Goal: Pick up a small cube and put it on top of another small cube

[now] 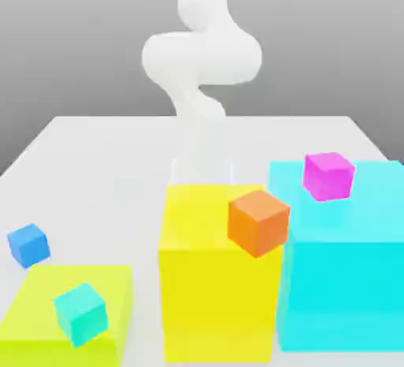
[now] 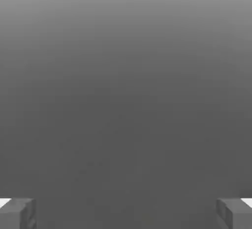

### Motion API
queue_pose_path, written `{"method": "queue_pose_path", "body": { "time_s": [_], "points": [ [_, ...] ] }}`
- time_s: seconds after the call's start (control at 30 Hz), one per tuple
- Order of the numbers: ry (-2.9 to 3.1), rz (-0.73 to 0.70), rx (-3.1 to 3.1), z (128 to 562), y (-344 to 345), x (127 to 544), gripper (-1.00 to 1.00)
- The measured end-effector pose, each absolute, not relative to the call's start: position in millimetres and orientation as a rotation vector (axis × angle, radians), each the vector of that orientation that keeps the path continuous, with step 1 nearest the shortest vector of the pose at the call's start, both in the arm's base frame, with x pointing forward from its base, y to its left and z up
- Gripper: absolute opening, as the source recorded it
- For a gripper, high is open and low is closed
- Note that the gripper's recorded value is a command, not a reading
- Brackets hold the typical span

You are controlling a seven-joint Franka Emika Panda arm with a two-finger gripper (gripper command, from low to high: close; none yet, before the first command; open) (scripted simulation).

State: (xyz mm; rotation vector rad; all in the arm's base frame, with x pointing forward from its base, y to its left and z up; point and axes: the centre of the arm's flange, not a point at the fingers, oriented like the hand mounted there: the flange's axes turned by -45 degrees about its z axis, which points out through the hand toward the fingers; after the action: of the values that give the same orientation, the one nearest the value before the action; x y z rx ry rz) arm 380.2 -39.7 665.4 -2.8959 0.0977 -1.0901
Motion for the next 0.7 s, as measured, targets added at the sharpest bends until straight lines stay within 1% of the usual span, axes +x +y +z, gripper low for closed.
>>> {"method": "queue_pose_path", "body": {
  "time_s": [0.07, 0.17, 0.23, 0.33, 0.43, 0.53, 0.7],
  "points": [
    [0.169, -0.985, -2.9, 624, -73, 402, 0.0],
    [0.279, -0.842, -2.902, 560, -119, 423, 0.0],
    [0.358, -0.751, -2.903, 517, -149, 429, 0.0],
    [0.483, -0.621, -2.902, 451, -191, 427, 0.0],
    [0.614, -0.495, -2.903, 387, -231, 412, 0.0],
    [0.751, -0.37, -2.905, 328, -266, 384, 0.0],
    [1.024, -0.163, -2.901, 245, -322, 306, 0.0]
  ]
}}
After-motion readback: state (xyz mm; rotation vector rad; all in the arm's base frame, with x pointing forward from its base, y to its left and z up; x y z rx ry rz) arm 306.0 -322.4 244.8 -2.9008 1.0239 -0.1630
